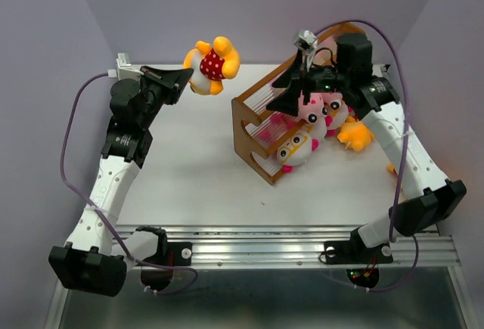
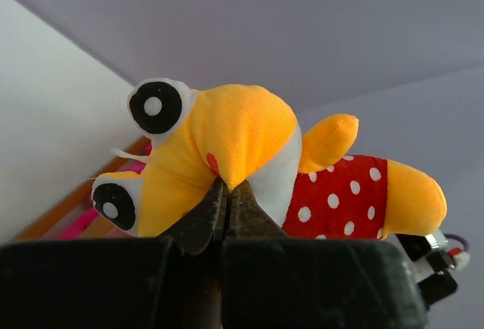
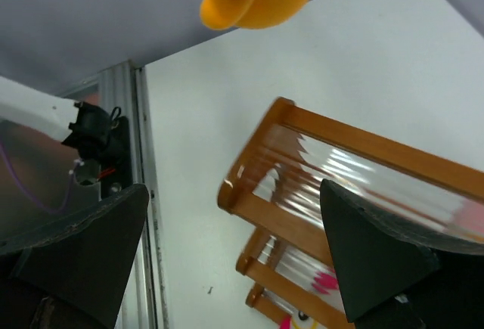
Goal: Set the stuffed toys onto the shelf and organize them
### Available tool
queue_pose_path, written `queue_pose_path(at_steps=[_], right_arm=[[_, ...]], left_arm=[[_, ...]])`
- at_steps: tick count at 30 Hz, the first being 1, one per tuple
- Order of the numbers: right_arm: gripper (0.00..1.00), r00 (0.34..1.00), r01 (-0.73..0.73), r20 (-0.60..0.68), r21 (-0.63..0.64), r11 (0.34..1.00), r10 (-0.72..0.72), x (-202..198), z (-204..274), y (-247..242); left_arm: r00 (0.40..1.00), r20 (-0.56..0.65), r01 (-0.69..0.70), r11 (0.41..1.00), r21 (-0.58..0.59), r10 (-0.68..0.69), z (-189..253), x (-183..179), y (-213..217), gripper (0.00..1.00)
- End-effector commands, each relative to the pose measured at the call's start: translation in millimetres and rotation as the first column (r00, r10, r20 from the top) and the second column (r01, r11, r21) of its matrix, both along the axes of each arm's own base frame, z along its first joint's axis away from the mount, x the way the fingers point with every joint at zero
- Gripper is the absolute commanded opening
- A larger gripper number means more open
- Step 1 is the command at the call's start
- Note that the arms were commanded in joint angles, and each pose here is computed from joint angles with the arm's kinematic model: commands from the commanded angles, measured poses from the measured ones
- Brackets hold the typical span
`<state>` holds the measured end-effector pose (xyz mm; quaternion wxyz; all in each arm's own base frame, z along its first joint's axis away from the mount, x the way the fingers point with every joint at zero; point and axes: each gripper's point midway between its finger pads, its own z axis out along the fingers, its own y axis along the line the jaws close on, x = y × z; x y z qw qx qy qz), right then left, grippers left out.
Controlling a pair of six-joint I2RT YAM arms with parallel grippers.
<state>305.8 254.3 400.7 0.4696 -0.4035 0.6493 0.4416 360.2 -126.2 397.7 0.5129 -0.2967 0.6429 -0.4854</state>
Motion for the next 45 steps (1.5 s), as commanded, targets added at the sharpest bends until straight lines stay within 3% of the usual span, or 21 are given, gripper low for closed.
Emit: queue_pose_path(at_steps=[1,6,12,23,28,29,32,33,36,37,40,45], right_arm=[[1.00,0.971,-0.145,0.202,0.071,0.987,0.128,-23,50,36],[1.00,0.946,-0.146,0.306,0.102,0.984,0.109,-20,56,67],[0.99,0.935,0.007,0.336,0.306,0.952,-0.115,-4,100,80],[0.75,0.930,0.175,0.214,0.453,0.874,-0.298,34,128,81],[0.49,0.946,0.149,0.189,0.470,0.870,-0.264,35,131,89],[0.33,0.947,0.140,0.194,0.470,0.872,-0.256,36,130,91],[0.01,0.950,0.110,0.212,0.460,0.881,-0.230,32,128,94],[0.01,0.952,0.097,0.218,0.455,0.885,-0.216,30,127,95],[0.01,0.950,0.082,0.235,0.450,0.890,-0.206,23,128,92],[0.01,0.948,0.087,0.238,0.442,0.893,-0.210,26,126,86],[0.01,0.952,0.092,0.229,0.414,0.906,-0.201,27,123,70],[0.01,0.945,0.001,0.313,0.284,0.959,-0.093,7,110,63]], left_arm=[[0.983,0.152,0.115,0.988,-0.105,-0.099,68,-18,-31,0.00],[0.972,0.174,0.183,0.973,-0.144,-0.157,83,-29,-58,0.00],[0.966,0.181,0.216,0.964,-0.156,-0.187,86,-37,-76,0.00],[0.948,0.187,0.284,0.952,-0.117,-0.259,74,-46,-98,0.00],[0.938,0.181,0.315,0.944,-0.095,-0.295,63,-54,-103,0.00],[0.938,0.181,0.314,0.945,-0.090,-0.295,62,-55,-103,0.00],[0.940,0.197,0.298,0.952,-0.075,-0.278,61,-60,-97,0.00],[0.940,0.211,0.289,0.955,-0.069,-0.270,64,-63,-95,0.00],[0.945,0.251,0.220,0.976,-0.014,-0.209,70,-68,-80,0.40],[0.943,0.281,0.173,0.984,0.047,-0.179,76,-71,-71,0.59],[0.920,0.365,0.077,0.979,0.187,-0.142,89,-81,-54,0.76],[0.868,0.462,-0.021,0.917,0.399,-0.182,105,-101,-39,0.87]])
